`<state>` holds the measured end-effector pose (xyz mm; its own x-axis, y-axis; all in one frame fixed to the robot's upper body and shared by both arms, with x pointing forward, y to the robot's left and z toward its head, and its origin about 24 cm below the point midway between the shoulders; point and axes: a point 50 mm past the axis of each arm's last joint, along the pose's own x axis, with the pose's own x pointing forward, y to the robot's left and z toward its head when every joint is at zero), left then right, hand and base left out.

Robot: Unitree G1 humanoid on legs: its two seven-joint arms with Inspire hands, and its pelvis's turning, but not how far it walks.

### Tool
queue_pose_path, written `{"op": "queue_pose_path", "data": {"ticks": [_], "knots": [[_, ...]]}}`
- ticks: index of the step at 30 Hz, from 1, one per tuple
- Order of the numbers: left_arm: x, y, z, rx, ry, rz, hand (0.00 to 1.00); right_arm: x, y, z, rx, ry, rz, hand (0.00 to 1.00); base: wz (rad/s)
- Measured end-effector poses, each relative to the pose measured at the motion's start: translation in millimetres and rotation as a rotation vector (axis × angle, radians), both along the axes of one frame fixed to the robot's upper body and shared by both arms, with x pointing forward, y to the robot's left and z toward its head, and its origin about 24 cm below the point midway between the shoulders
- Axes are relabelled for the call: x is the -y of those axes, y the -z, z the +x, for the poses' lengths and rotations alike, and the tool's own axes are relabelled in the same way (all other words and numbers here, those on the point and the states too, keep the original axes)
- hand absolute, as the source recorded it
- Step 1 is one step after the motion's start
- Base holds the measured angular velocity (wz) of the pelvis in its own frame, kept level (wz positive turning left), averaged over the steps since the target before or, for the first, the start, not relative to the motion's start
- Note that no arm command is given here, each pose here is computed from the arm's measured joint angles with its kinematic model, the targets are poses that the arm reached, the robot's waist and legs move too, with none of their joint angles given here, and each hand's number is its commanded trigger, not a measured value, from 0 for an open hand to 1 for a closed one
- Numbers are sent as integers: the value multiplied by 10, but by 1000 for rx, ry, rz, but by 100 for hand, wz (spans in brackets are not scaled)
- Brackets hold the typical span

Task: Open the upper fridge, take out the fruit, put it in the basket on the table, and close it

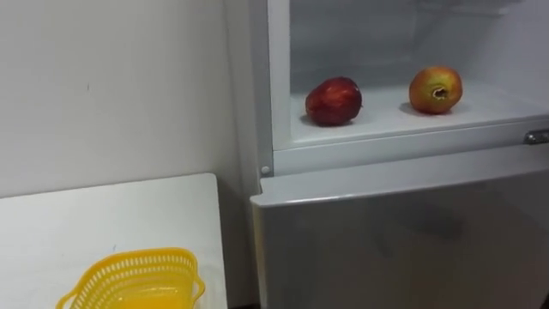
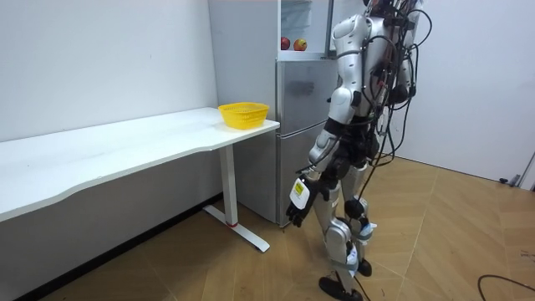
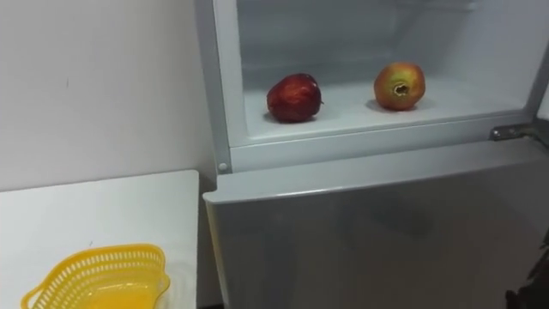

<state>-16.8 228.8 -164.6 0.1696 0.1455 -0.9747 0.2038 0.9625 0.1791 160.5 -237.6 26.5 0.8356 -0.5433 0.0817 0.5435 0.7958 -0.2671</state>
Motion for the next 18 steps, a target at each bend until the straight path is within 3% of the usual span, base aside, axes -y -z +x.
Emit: {"op": "queue_pose_path", "data": {"ticks": [6,11,18], "knots": [[34,30,62,-11,14,-26,0,-121,-442,126,218,-41,-127,0,-3],[38,43,81,-19,31,-31,0,-370,-760,245,373,-139,-231,0,-1],[7,41,119,-6,58,-28,0,-497,-979,347,517,-188,-268,0,3]]}}
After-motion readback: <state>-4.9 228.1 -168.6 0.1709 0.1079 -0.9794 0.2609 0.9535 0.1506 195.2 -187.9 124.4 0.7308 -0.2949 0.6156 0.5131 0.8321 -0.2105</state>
